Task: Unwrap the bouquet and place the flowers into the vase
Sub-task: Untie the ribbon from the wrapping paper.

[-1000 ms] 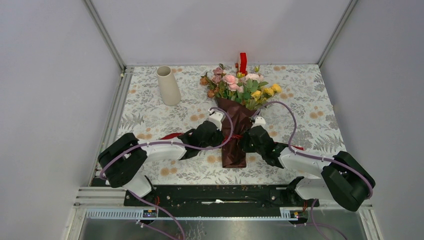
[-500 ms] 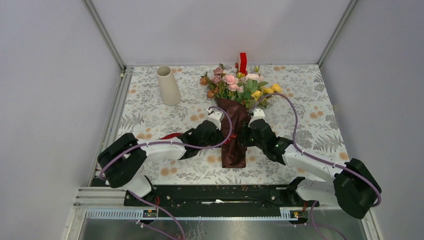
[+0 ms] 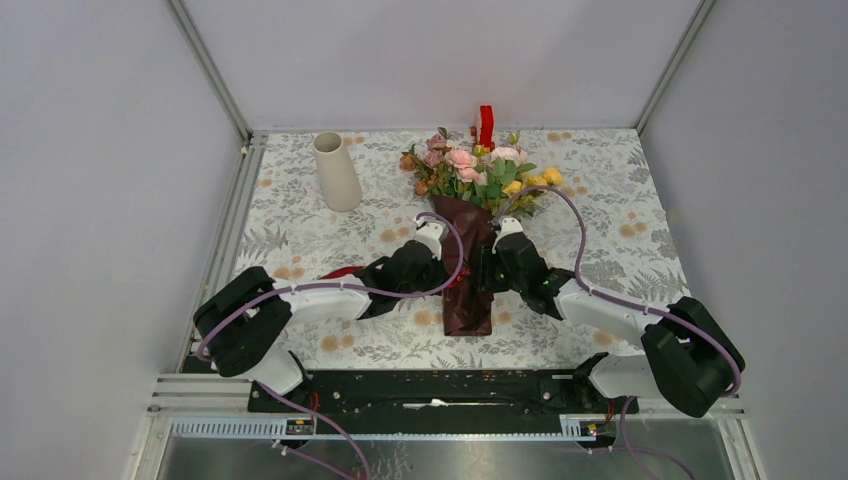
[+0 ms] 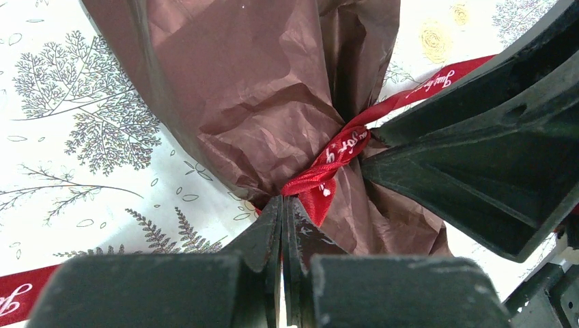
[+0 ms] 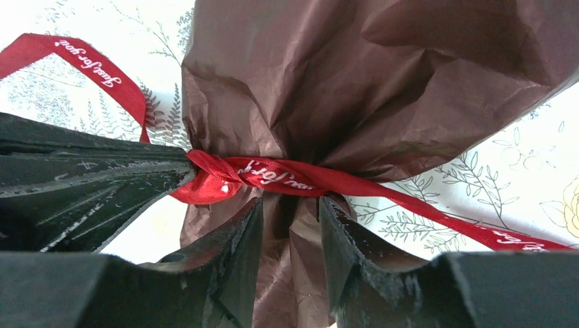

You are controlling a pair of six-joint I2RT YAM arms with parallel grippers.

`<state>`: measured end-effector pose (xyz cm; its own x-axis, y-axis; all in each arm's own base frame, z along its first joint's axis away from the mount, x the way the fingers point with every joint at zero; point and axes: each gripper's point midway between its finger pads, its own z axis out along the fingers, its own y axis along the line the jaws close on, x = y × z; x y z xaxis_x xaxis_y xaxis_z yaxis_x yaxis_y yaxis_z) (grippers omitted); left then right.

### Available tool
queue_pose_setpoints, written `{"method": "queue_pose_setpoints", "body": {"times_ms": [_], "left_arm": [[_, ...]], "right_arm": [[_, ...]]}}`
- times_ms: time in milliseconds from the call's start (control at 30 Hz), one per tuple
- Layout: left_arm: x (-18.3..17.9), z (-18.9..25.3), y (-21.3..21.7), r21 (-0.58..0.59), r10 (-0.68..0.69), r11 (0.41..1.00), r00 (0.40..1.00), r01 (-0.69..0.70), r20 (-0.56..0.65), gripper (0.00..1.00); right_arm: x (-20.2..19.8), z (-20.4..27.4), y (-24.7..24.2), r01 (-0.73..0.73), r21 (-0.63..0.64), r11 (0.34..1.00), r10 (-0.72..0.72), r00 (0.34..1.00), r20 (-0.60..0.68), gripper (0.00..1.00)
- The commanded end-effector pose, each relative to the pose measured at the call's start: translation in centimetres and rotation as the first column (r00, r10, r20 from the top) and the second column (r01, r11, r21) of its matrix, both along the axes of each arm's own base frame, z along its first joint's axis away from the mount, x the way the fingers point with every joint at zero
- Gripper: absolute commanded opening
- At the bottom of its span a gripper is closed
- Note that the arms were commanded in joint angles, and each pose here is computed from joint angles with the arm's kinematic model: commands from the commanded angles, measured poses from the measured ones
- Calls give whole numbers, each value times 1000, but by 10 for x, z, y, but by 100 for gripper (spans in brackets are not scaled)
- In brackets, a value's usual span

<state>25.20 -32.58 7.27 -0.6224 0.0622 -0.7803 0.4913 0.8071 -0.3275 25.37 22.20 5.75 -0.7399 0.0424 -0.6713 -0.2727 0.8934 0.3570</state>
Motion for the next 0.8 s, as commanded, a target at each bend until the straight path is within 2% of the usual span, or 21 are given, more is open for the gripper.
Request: {"method": "queue_pose_setpoints", "body": {"times_ms": [0,500,767], "left_arm": [[6,26,-6,-70,1,998,999,2,45,0],[6,27,-7,-71,-2,997,999,5,44,0],[6,26,-6,-67,1,998,999,2,43,0]], "right_arm": [[19,30,15,-14,71,997,9,997,76,43],[27,21,22,-16,60,998,13,999,51,44],[30,13,19,7,36,999,-8,999,39,29]]}}
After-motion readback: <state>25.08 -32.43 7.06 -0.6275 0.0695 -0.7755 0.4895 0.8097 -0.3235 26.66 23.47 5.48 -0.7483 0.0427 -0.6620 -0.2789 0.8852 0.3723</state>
